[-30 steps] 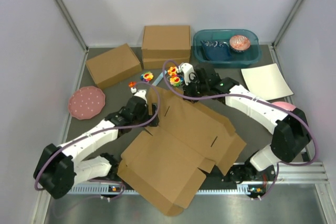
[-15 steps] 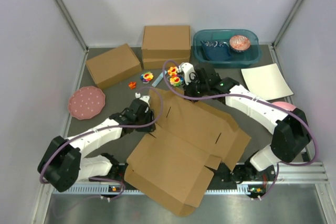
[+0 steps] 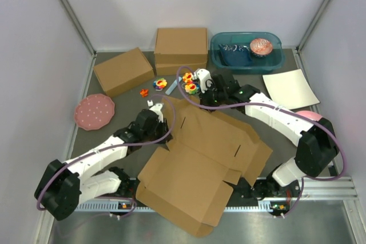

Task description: Fold the paper box

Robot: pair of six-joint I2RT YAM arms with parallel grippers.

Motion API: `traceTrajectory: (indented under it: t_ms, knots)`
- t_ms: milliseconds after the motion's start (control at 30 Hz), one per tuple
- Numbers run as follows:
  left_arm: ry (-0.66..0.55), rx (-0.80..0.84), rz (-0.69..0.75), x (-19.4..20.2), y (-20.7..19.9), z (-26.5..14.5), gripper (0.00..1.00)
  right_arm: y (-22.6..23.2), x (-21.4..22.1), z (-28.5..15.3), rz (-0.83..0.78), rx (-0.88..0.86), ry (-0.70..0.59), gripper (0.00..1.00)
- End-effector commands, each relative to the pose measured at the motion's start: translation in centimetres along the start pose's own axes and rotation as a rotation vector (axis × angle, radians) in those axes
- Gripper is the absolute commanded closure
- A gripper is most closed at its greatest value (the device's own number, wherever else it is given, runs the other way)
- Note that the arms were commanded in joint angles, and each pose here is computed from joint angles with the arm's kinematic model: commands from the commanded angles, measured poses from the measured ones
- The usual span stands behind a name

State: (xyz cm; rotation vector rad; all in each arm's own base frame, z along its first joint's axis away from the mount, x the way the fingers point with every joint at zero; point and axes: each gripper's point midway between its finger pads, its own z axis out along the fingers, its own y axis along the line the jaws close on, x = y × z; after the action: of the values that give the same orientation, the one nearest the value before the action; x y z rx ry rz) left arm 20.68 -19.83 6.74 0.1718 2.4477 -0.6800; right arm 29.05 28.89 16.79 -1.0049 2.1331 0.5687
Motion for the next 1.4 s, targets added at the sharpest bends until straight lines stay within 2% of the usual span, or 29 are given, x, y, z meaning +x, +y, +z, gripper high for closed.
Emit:
traceTrajectory:
  t_ms: [0,33,100,233,367,433,667,700,733,800,833,900,1067,1133,1200,1333,1367]
  knots:
    - [-0.081,0.145,0.04,-1.4,-3.0,-0.5,0.8,1.2,-1.3,-0.4,-0.018,-0.023,-0.052,1.0]
    - [-0.08,0.154,0.05,-1.1,-3.1,-0.4,0.86,1.2,-1.4,-0.5,-0.019,-0.023,-0.053,1.0]
    - [-0.083,0.188,0.098,-0.6,-4.3,-0.4,0.91,1.1,-1.3,-0.5,-0.016,-0.02,-0.05,1.0]
    - [-0.073,0.185,0.201,0.4,-5.6,0.0,0.92,1.1,-1.3,-0.5,-0.015,-0.019,-0.048,1.0]
    - [-0.042,0.137,0.253,1.8,-5.8,1.1,0.89,1.0,-1.0,-0.5,-0.013,-0.013,-0.042,1.0]
    - [-0.004,0.112,0.278,3.3,-5.8,1.9,0.85,1.1,-0.8,-0.5,-0.013,-0.013,-0.036,1.0]
    - [-0.004,-0.007,0.306,5.0,-4.7,3.1,0.7,1.0,-0.5,-0.6,-0.016,0.001,-0.025,1.0]
    - [-0.024,-0.005,0.298,4.5,-4.9,2.7,0.65,1.0,-0.4,-0.6,-0.016,0.0,-0.021,1.0]
    - [-0.042,-0.003,0.295,3.9,-5.2,2.3,0.55,1.0,-0.5,-0.6,-0.016,0.002,-0.024,1.0]
    - [-0.073,-0.004,0.302,2.7,-5.5,0.9,0.47,1.0,-0.5,-0.7,-0.018,0.004,-0.023,1.0]
    - [-0.11,-0.009,0.299,1.4,-6.1,0.2,0.38,1.0,-0.7,-0.8,-0.019,0.006,-0.028,1.0]
    - [-0.151,-0.015,0.297,-0.1,-6.3,-1.9,0.33,0.9,-0.5,-0.8,-0.019,0.007,-0.025,1.0]
    - [-0.359,0.003,0.248,-5.2,-7.5,-6.3,0.14,1.0,-0.4,-0.8,-0.024,0.006,-0.022,1.0]
    - [-0.433,0.005,0.216,-6.5,-7.3,-7.4,0.12,1.0,-0.4,-0.8,-0.026,0.004,-0.022,1.0]
    - [-0.505,-0.062,0.138,-8.2,-5.5,-8.2,0.1,1.1,-0.4,-0.9,-0.029,0.002,-0.025,1.0]
    - [-0.534,-0.128,-0.013,-10.4,-1.7,-7.9,0.1,1.5,-0.5,-1.2,-0.037,-0.013,-0.033,1.0]
    - [-0.564,-0.164,-0.073,-11.8,0.4,-8.0,0.11,1.6,-0.6,-1.2,-0.038,-0.014,-0.034,1.0]
